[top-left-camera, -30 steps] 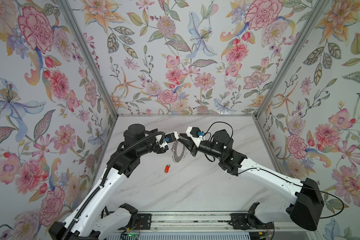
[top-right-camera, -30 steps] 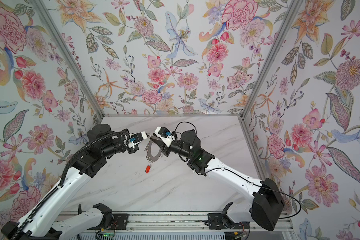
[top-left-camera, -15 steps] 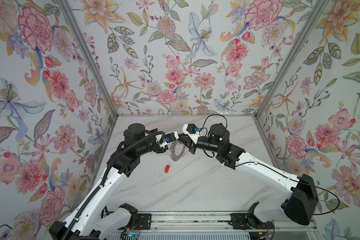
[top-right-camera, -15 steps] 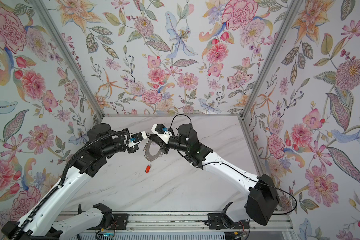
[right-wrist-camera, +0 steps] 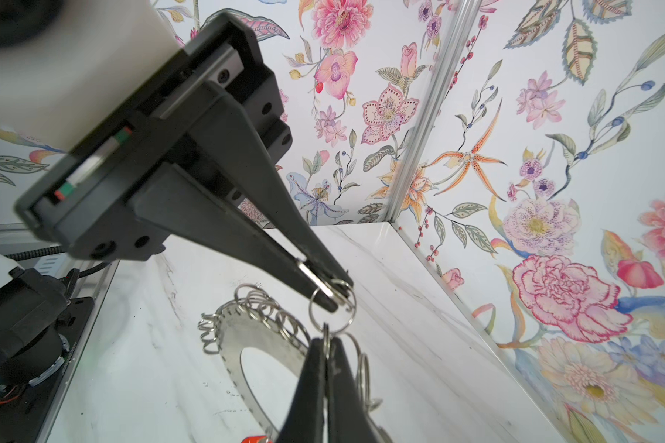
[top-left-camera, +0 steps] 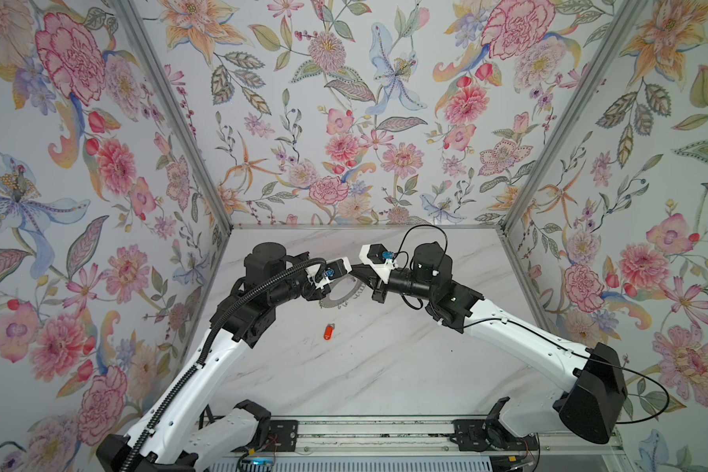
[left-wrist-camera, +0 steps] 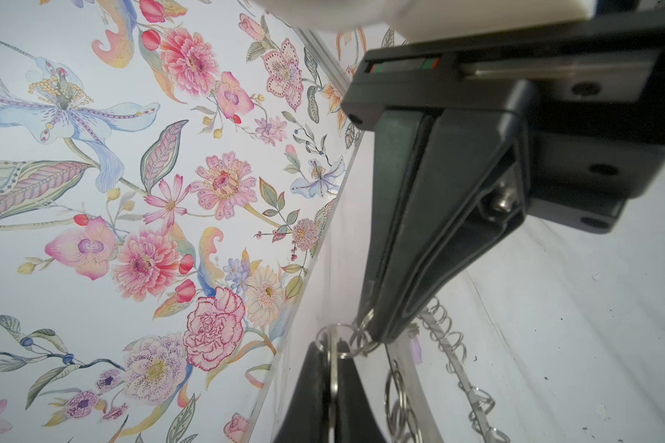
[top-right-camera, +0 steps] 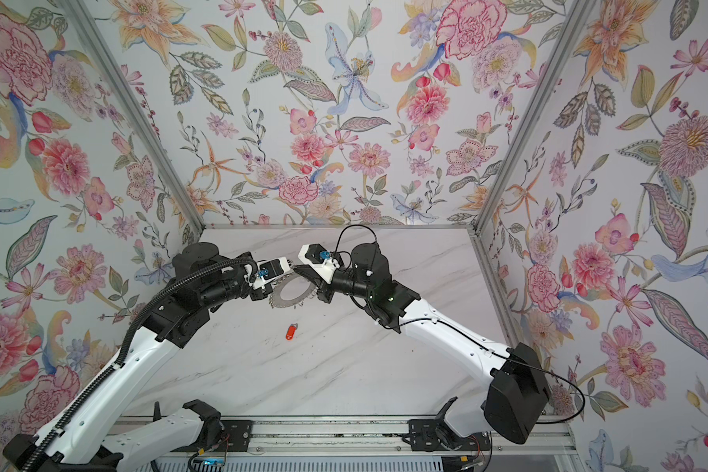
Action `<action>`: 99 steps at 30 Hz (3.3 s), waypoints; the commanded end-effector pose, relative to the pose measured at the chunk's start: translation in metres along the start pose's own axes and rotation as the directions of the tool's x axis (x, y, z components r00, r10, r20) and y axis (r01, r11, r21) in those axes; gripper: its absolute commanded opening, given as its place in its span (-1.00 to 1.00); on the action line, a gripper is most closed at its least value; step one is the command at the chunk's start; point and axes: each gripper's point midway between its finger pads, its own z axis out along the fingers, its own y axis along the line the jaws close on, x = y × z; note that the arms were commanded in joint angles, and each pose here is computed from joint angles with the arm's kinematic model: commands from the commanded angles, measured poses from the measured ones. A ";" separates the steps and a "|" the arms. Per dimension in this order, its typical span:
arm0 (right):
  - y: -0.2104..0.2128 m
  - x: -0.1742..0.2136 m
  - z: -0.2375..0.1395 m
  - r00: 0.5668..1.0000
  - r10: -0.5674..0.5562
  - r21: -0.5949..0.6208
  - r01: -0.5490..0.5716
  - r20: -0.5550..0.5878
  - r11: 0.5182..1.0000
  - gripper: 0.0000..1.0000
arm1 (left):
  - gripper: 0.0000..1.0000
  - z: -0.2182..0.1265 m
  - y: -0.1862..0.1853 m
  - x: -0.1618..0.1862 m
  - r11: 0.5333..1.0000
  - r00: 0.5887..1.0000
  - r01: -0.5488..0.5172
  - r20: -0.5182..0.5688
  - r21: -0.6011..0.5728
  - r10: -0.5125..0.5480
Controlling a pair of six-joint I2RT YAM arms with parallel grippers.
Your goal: Remove the keys from the keyring
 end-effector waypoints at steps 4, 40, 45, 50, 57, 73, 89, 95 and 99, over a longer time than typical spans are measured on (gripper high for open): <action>0.002 -0.015 -0.013 0.999 -0.031 0.015 0.030 0.044 0.999 -1.00 | -1.00 -0.016 0.022 -0.007 0.994 1.000 -0.026 -0.002 -0.103 0.026; 0.027 -0.066 -0.041 0.969 -0.017 -0.079 0.038 0.248 0.996 -1.00 | -1.00 -0.002 -0.012 0.000 0.996 0.993 0.081 0.080 0.033 -0.084; 0.031 -0.066 -0.041 0.972 -0.017 -0.111 0.044 0.235 0.993 -1.00 | -1.00 0.000 -0.008 0.001 0.997 0.994 0.080 0.073 0.014 -0.081; 0.034 -0.061 -0.040 0.976 -0.022 -0.132 0.052 0.215 0.990 -1.00 | -1.00 -0.002 0.002 0.001 0.998 0.996 0.062 0.061 -0.017 -0.061; 0.035 -0.050 -0.039 0.984 -0.029 -0.132 0.053 0.177 0.990 -1.00 | -1.00 -0.008 0.014 -0.005 0.998 0.997 0.046 0.064 -0.040 -0.043; 0.037 -0.034 -0.036 0.992 -0.031 -0.141 0.048 0.122 0.989 -1.00 | -1.00 -0.019 0.028 -0.017 0.998 0.998 0.018 0.059 -0.064 -0.014; 0.033 -0.008 -0.023 0.999 -0.026 -0.126 0.031 0.035 0.992 -1.00 | -1.00 -0.030 0.026 -0.039 0.999 0.991 0.042 0.129 -0.023 -0.038; 0.033 0.006 -0.014 0.999 -0.044 -0.111 0.042 -0.018 0.993 -1.00 | -1.00 -0.035 0.028 -0.047 0.999 0.988 0.043 0.153 -0.030 -0.038; 0.033 0.012 -0.006 0.997 -0.054 -0.101 0.048 -0.050 0.994 -1.00 | -1.00 -0.034 0.025 -0.048 0.999 0.985 0.052 0.166 -0.008 -0.050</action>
